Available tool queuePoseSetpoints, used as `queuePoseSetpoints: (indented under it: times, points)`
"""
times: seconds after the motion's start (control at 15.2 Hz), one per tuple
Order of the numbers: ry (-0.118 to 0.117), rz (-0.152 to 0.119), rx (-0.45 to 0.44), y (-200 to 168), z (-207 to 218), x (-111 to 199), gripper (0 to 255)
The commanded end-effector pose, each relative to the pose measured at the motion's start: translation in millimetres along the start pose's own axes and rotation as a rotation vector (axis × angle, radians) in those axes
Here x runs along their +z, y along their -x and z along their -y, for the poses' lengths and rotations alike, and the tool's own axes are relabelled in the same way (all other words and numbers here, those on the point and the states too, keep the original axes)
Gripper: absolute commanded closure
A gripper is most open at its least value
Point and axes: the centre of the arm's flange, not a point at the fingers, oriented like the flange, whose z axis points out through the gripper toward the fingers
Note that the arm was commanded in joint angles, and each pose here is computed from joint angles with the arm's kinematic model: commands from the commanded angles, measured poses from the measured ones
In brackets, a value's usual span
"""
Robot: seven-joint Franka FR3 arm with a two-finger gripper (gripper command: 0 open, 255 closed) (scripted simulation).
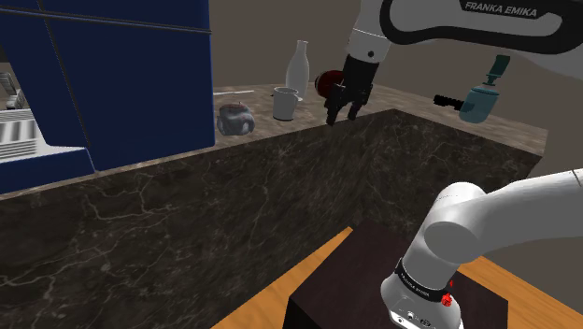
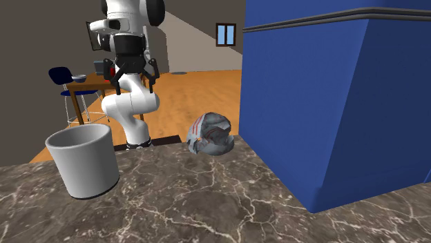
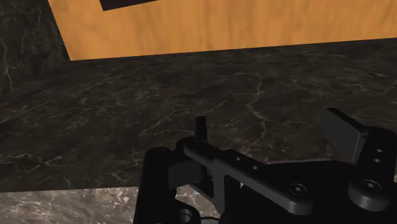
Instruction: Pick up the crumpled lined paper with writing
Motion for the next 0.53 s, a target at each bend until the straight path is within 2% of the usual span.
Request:
queuePoseSetpoints:
  times: [0.0,0.46]
  points:
    - [0.0,0.0,0.0,0.0,0.0,0.0,0]
    - [-0.004,0.04,-0.337,-94.3,25.7,-7.3,0]
